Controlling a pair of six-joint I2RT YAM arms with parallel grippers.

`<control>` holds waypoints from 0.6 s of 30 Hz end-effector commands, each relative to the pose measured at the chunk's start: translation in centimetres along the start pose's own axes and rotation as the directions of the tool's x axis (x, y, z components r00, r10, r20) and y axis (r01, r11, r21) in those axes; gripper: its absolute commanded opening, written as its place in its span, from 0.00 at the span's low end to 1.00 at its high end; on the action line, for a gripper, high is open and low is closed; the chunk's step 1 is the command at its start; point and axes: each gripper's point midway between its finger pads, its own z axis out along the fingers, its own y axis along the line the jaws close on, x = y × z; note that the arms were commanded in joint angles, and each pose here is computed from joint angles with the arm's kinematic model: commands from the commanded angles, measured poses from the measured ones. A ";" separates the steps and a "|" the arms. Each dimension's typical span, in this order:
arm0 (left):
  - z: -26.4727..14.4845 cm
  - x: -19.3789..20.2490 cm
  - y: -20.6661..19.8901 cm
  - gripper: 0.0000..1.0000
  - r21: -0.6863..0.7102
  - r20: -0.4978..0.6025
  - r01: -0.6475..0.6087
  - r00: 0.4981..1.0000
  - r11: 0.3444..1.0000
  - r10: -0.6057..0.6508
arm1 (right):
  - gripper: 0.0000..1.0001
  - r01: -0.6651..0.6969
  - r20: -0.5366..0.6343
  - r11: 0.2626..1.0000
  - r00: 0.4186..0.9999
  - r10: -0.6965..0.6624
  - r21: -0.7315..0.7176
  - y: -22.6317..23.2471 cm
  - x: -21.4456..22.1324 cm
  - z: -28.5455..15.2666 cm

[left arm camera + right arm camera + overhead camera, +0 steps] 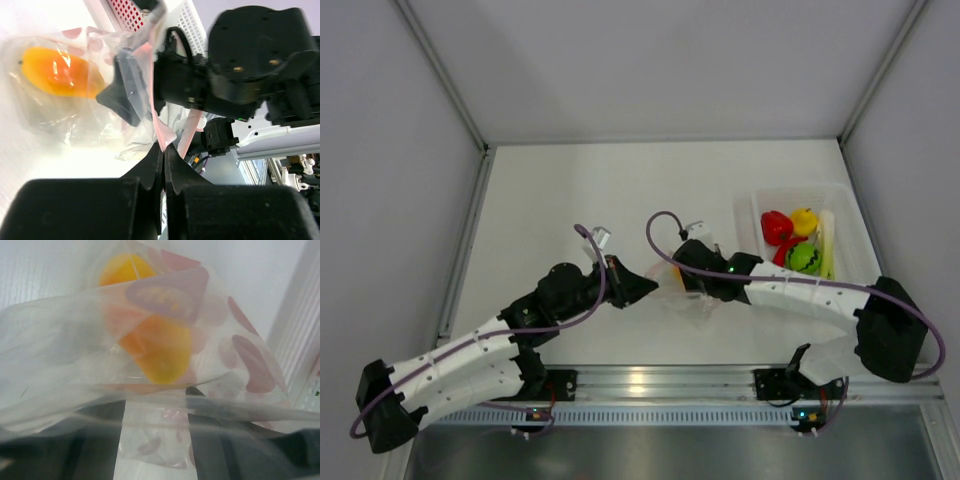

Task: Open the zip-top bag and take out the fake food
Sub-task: Pick up the fake fruit from the zipper food storage bag.

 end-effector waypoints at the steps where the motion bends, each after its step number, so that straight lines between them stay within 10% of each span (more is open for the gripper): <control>1: -0.2 -3.0 -1.8 0.00 0.043 0.114 -0.056 0.992 0.997 0.051 | 0.53 0.032 -0.086 0.994 0.996 -0.023 0.108 -4.4 2.6 -2.4; 7: 0.8 -2.3 -2.1 0.00 0.053 0.055 -0.058 0.997 0.997 0.055 | 0.56 0.104 -0.004 0.992 0.995 -0.104 -0.069 -1.3 -0.2 -3.0; 18: 1.8 -0.5 -0.2 0.00 0.009 -0.005 -0.059 0.998 0.998 0.059 | 0.61 0.180 0.073 0.983 0.980 -0.183 0.044 -1.1 -3.3 0.2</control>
